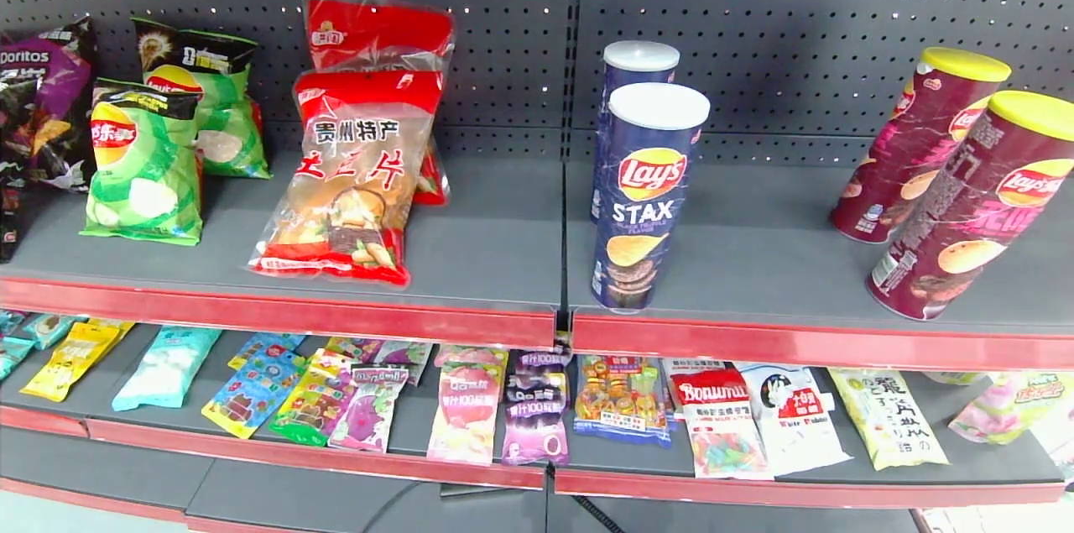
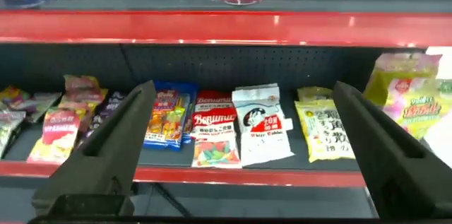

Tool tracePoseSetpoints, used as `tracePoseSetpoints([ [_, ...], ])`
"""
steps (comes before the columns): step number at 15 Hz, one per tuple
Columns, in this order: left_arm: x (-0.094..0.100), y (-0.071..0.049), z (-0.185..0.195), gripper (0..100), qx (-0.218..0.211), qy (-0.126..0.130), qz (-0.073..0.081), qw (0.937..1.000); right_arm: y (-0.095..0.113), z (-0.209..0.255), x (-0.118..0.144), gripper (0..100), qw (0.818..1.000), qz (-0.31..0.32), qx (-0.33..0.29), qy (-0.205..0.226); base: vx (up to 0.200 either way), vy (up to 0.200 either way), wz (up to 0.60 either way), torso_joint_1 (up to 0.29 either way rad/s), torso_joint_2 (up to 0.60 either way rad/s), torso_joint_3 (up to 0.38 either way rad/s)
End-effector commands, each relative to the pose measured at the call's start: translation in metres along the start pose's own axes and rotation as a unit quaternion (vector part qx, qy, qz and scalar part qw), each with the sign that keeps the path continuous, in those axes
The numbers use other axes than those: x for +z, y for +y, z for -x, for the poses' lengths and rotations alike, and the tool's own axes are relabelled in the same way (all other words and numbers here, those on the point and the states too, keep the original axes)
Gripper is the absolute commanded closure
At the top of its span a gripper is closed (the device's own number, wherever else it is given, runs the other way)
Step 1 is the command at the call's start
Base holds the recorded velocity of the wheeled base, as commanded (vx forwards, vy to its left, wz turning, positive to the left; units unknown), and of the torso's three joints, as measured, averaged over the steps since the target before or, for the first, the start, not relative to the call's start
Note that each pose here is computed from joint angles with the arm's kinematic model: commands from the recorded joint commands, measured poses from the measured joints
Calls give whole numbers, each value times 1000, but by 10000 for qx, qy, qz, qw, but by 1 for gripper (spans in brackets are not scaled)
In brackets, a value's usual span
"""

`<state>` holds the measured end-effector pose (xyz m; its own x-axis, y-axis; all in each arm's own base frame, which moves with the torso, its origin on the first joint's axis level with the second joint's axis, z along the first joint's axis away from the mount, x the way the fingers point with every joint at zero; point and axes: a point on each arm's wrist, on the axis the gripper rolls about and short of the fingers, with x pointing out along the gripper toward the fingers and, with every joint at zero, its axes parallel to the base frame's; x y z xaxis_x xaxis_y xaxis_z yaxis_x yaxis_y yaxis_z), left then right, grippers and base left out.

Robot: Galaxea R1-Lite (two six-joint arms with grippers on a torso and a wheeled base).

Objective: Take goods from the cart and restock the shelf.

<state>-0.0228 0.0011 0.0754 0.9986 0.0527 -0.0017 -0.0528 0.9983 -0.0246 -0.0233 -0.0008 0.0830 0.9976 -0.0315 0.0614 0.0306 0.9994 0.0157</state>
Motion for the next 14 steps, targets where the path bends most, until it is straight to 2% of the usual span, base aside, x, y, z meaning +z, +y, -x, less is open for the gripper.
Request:
tracePoseSetpoints([
  [1,0,0,0,0,-3,-1,-8,10000,0,0,0,0,9998,-160,-21,69,0,0,0,0,0,0],
  [2,0,0,0,0,-3,-1,-31,10000,0,0,-1,0,9991,-413,-121,32,0,0,0,0,0,0],
  [5,0,0,0,0,-3,-1,-39,10000,-1,0,-7,0,9992,-169,-182,309,0,0,0,0,0,0],
  [11,0,0,0,0,-3,-1,-39,10000,0,0,-7,0,9995,-58,-64,306,0,0,0,0,0,0],
  [14,0,0,0,0,-3,-1,-47,10000,0,0,-7,0,9995,-57,-64,314,0,0,-600,-4,1,-2],
])
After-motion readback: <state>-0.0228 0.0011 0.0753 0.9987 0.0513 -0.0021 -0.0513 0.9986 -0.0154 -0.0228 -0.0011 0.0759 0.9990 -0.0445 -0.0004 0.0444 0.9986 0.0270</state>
